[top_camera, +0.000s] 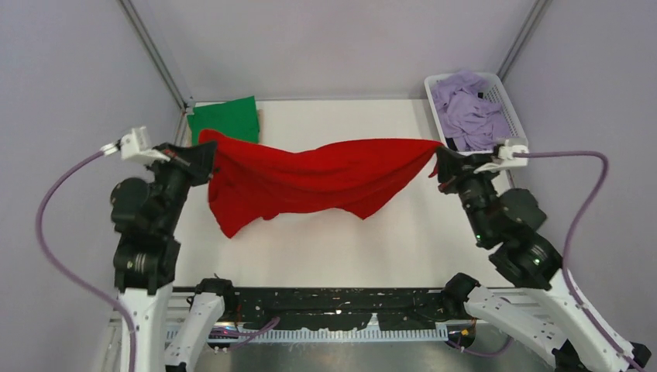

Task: Fold and stack the t-shirts
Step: Flatten out the tshirt

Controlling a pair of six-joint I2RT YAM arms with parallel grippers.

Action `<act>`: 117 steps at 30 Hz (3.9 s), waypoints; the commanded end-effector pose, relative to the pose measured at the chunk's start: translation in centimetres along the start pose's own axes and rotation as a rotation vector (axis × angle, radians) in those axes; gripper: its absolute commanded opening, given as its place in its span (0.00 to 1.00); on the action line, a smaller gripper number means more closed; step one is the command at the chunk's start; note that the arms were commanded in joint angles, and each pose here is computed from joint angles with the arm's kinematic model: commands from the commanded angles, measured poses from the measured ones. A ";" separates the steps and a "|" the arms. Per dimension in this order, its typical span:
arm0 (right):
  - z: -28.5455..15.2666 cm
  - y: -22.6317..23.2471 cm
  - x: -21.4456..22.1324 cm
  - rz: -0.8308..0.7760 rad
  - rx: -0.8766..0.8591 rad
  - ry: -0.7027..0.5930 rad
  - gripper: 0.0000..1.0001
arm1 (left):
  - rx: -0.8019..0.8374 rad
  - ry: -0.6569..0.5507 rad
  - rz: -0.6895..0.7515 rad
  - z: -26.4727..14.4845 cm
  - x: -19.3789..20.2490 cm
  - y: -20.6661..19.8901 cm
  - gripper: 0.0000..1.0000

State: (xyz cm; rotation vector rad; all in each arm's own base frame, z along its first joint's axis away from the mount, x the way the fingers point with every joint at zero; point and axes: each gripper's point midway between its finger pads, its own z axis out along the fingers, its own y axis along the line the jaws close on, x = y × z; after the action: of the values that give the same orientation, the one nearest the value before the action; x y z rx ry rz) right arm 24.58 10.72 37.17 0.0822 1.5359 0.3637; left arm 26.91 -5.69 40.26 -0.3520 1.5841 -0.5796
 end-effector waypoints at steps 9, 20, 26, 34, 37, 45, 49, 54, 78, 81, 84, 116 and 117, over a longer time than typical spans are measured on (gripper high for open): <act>-11.2 0.7 -16.1 0.050 -0.264 -0.283 0.05 | 0.249 -0.478 0.142 -18.8 -11.2 -8.4 0.00; -7.6 -2.5 -15.9 -0.066 0.024 -0.216 0.05 | 0.207 -0.390 0.134 -13.6 -10.3 -7.4 0.00; -0.1 -7.0 -9.0 -0.308 0.531 -0.020 0.05 | -0.123 -0.123 0.077 0.1 -3.1 1.9 0.00; 14.3 -9.8 8.6 -0.383 0.459 0.294 0.07 | -0.467 0.388 0.094 14.4 14.3 16.0 0.47; 18.8 -10.5 12.5 -0.402 0.443 0.376 0.47 | -0.503 0.600 0.091 17.2 18.5 17.8 0.96; 20.3 -12.2 16.6 -0.409 0.541 0.503 0.96 | -0.393 0.672 0.057 17.5 20.2 16.2 1.00; 17.2 -10.3 19.6 -0.256 0.415 0.583 0.96 | -0.293 0.742 0.002 15.1 22.5 14.1 1.00; 10.2 -7.3 27.1 -0.012 0.235 0.832 0.95 | -0.214 0.831 -0.033 11.6 26.3 11.6 1.00; 18.6 -11.0 34.1 0.288 0.252 1.050 0.95 | -0.294 1.041 -0.178 17.0 35.7 12.1 1.00; 20.8 -11.9 33.3 0.262 0.269 1.034 0.95 | -0.283 1.046 -0.171 19.1 35.1 11.9 1.00; 23.1 -11.8 29.3 0.195 0.251 0.949 0.95 | -0.232 1.008 -0.132 20.2 32.6 10.3 1.00; -0.9 -16.1 21.0 0.064 0.544 0.553 0.96 | -0.392 1.048 0.049 -9.2 34.5 14.6 0.61; -0.9 -16.2 21.0 0.063 0.550 0.552 0.96 | -0.391 1.056 0.053 -9.1 34.7 14.6 0.58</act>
State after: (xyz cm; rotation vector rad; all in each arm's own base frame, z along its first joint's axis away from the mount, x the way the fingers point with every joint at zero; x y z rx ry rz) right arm 25.93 2.10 11.41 0.4497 2.2016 0.0366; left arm 15.02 -9.96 3.88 -0.3329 2.7398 -0.3524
